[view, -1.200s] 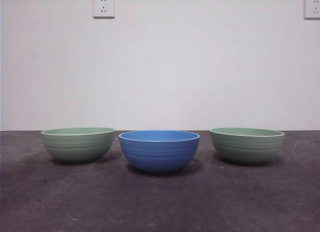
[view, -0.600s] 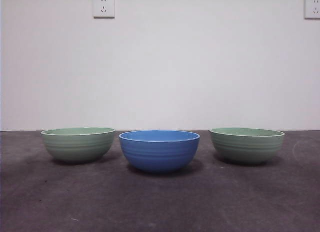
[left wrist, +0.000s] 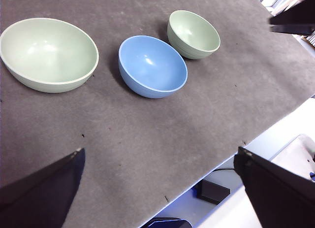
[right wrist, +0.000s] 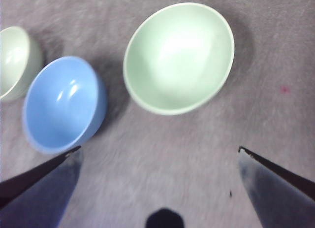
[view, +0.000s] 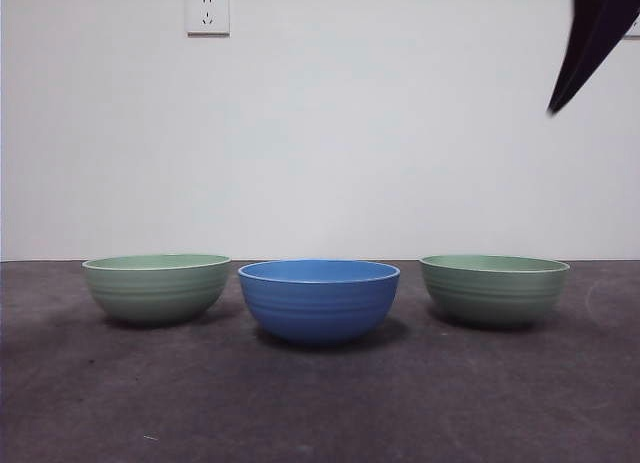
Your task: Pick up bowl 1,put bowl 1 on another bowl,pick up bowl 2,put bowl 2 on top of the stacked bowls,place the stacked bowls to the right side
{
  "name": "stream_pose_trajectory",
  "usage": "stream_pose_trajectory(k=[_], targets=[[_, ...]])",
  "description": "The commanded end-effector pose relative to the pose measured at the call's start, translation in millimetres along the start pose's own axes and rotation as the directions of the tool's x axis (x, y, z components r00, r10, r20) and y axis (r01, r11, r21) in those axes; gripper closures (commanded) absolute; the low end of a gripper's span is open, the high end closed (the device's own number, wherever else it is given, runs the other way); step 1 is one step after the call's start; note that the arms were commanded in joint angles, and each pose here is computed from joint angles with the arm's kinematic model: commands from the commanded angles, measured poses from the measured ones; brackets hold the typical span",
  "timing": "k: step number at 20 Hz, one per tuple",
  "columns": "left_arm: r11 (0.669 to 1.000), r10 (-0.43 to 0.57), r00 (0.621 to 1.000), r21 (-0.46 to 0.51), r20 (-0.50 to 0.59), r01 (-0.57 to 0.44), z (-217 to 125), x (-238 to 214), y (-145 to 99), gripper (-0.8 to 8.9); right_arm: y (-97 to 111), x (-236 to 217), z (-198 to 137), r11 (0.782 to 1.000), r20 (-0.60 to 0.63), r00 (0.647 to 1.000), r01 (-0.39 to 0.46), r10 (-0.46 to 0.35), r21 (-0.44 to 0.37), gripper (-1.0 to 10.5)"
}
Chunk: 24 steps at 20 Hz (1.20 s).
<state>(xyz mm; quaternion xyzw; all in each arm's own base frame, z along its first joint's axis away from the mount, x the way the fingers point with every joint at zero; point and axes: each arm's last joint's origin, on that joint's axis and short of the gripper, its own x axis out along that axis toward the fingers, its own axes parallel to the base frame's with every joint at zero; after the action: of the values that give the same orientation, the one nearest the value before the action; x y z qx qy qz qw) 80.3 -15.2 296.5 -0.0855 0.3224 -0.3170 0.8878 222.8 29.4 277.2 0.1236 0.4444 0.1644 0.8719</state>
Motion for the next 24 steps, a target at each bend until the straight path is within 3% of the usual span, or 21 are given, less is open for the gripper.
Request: stream_pose_trajectory(k=[1, 15, 21, 24], targets=[[1.0, -0.004, 1.0, 0.009, 0.003, 0.004, 0.6, -0.4, -0.7, 0.99, -7.2, 21.3, 7.0, 0.999, -0.017, 0.999, 0.033, -0.033, 0.042, 2.9], [1.0, -0.006, 1.0, 0.002, -0.006, 0.006, -0.4, -0.4, -0.8, 0.99, -40.1, 105.0, 17.2, 0.984, -0.064, 0.986, 0.162, -0.157, 0.081, 4.0], [1.0, -0.006, 1.0, -0.002, -0.011, 0.006, -1.0, -0.4, -0.9, 0.99, -45.4, 119.1, 17.5, 0.983, -0.061, 0.985, 0.164, -0.159, 0.086, 5.8], [1.0, -0.006, 1.0, -0.002, -0.011, 0.006, -1.0, -0.4, -0.9, 0.99, -44.1, 120.1, 19.3, 0.984, -0.041, 0.987, 0.157, -0.154, 0.079, 7.9]])
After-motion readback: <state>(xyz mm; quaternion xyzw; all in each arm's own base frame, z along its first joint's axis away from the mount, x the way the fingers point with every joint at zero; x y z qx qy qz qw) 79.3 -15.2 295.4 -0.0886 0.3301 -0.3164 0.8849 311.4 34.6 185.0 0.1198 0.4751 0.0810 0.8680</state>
